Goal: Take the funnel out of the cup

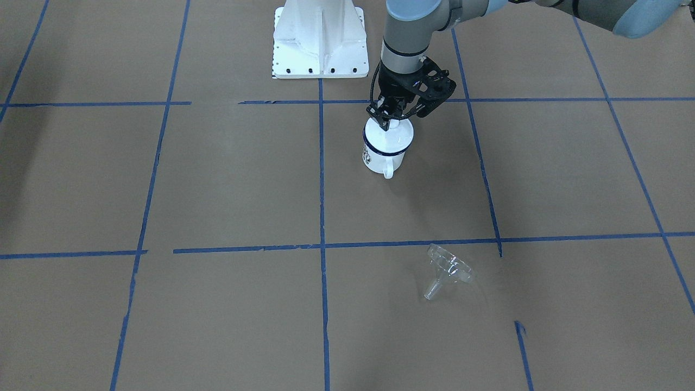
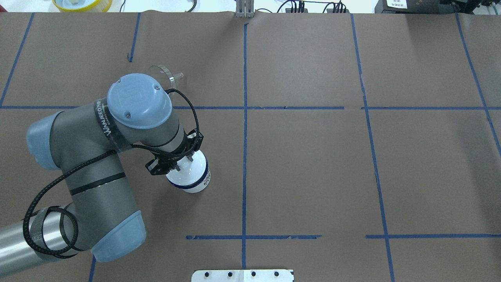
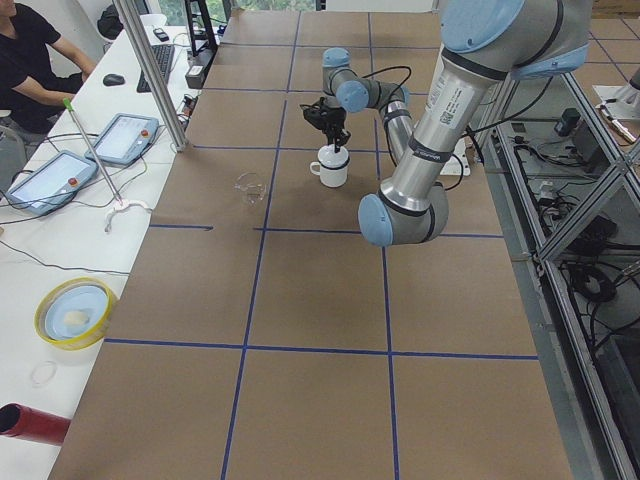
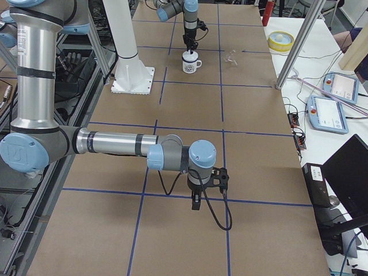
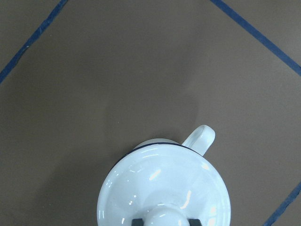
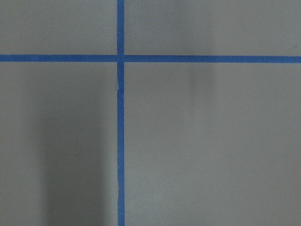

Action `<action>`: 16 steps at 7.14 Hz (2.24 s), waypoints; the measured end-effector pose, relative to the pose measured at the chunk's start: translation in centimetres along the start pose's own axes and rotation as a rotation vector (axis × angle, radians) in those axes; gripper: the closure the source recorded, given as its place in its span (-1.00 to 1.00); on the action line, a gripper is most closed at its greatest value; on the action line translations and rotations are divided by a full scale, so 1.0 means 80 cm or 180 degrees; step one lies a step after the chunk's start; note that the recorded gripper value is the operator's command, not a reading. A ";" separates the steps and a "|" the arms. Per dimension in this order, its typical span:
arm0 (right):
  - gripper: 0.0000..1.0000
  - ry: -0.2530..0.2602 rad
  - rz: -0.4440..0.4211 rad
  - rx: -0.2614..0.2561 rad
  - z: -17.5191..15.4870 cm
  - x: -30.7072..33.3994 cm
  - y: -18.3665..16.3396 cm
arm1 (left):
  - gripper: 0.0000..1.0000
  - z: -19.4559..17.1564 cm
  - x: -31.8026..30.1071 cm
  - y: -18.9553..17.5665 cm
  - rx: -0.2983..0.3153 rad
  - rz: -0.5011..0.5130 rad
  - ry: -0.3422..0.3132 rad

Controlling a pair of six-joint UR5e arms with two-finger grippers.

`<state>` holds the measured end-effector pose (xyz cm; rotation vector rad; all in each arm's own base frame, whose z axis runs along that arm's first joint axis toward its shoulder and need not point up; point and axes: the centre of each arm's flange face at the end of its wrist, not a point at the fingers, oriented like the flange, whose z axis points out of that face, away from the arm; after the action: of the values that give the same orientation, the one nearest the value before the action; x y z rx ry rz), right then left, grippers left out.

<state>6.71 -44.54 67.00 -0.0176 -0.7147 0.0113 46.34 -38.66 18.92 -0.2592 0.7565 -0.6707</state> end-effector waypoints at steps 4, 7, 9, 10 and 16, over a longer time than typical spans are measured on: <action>-1.00 0.0000 0.0000 0.0000 0.000 0.000 0.000 | -1.00 0.003 0.001 -0.001 0.0007 0.0020 0.0006; -1.00 0.0000 0.0000 0.0000 0.000 0.000 0.000 | -1.00 -0.011 -0.006 -0.017 0.0043 0.0336 0.0069; -1.00 0.0000 0.0002 -0.0002 0.000 0.000 0.000 | -1.00 -0.039 -0.034 -0.114 0.0185 0.0929 0.0165; -1.00 0.0000 0.0002 -0.0003 0.001 0.000 0.000 | -1.00 -0.049 -0.062 -0.175 0.0189 0.1195 0.0183; -1.00 0.0000 0.0003 -0.0004 0.001 0.001 0.000 | -1.00 -0.100 -0.380 -0.593 0.0271 0.2637 -0.0195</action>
<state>6.72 -44.53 67.08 -0.0191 -0.7147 0.0119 2.35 -55.15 51.07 0.1195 0.6967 0.0912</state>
